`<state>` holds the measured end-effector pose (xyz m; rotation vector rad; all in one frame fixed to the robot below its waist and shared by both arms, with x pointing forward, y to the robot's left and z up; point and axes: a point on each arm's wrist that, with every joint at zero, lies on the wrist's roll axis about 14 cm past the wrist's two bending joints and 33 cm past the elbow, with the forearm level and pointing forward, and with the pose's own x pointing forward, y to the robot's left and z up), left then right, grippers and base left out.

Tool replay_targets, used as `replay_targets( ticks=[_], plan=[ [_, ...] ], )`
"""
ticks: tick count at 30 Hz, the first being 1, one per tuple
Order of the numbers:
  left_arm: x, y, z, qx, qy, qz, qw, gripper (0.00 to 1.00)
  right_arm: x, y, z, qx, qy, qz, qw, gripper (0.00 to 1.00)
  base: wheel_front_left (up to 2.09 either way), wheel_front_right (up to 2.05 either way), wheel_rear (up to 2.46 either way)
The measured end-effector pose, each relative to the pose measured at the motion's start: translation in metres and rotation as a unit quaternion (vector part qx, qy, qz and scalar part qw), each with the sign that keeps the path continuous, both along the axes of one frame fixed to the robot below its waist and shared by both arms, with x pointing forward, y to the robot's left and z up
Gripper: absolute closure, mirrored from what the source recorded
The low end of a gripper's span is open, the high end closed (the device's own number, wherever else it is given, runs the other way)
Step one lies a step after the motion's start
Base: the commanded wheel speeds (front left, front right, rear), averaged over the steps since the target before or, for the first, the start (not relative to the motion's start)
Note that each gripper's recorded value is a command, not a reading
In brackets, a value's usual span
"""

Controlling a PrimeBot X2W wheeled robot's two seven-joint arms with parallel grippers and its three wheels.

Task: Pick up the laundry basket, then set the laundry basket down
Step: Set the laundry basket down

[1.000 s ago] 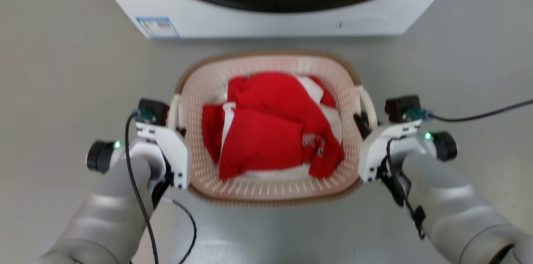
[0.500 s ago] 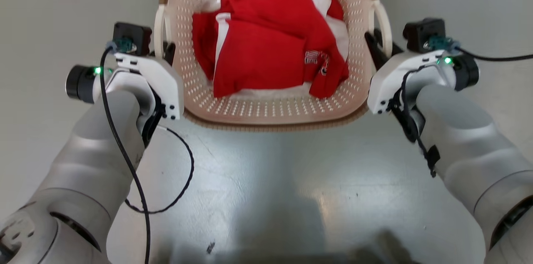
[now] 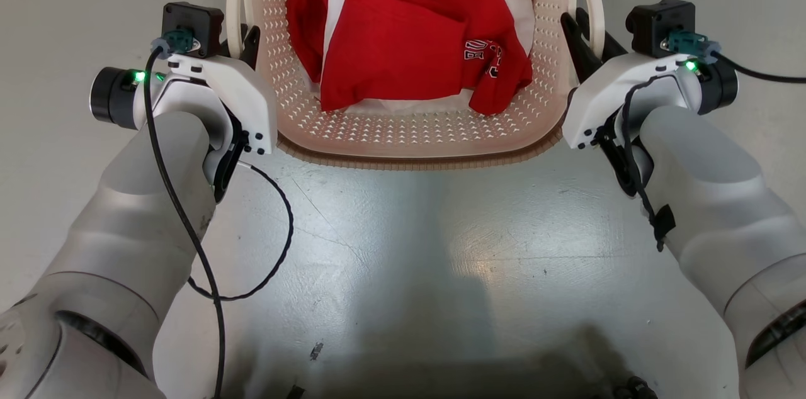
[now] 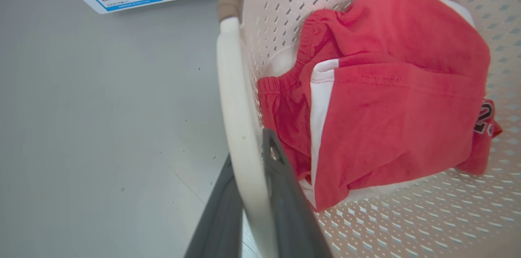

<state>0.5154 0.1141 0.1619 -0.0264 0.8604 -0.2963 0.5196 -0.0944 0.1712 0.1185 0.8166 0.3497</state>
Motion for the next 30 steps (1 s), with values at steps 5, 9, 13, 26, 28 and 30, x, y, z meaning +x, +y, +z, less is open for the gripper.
replay_targets(
  ticks=[5,9,13,26,28,30],
  plan=[
    [0.003,0.002,0.0,0.005,-0.006,-0.004,1.0,1.0,-0.004,0.0,-0.003,0.0,0.002,-0.005,1.0,1.0,0.0,0.0,0.0],
    [0.002,0.004,-0.001,0.006,-0.005,-0.002,1.0,1.0,-0.007,0.001,-0.005,0.0,0.004,-0.005,1.0,1.0,0.0,0.0,0.0],
    [0.0,0.004,-0.003,0.006,-0.001,0.004,1.0,1.0,-0.006,0.002,-0.006,0.0,0.002,-0.005,1.0,1.0,0.0,0.0,0.0],
    [-0.007,0.001,-0.011,0.002,0.014,0.005,1.0,1.0,-0.016,-0.002,-0.016,-0.008,0.013,-0.007,1.0,1.0,0.0,0.0,0.0],
    [-0.007,0.002,-0.013,0.001,0.015,0.006,1.0,1.0,-0.016,-0.002,-0.017,-0.008,0.014,-0.008,1.0,1.0,0.0,0.0,0.0],
    [-0.009,0.001,-0.014,-0.001,0.018,0.006,1.0,1.0,-0.016,-0.002,-0.018,-0.009,0.015,-0.007,1.0,1.0,0.0,0.0,0.0]
  ],
)
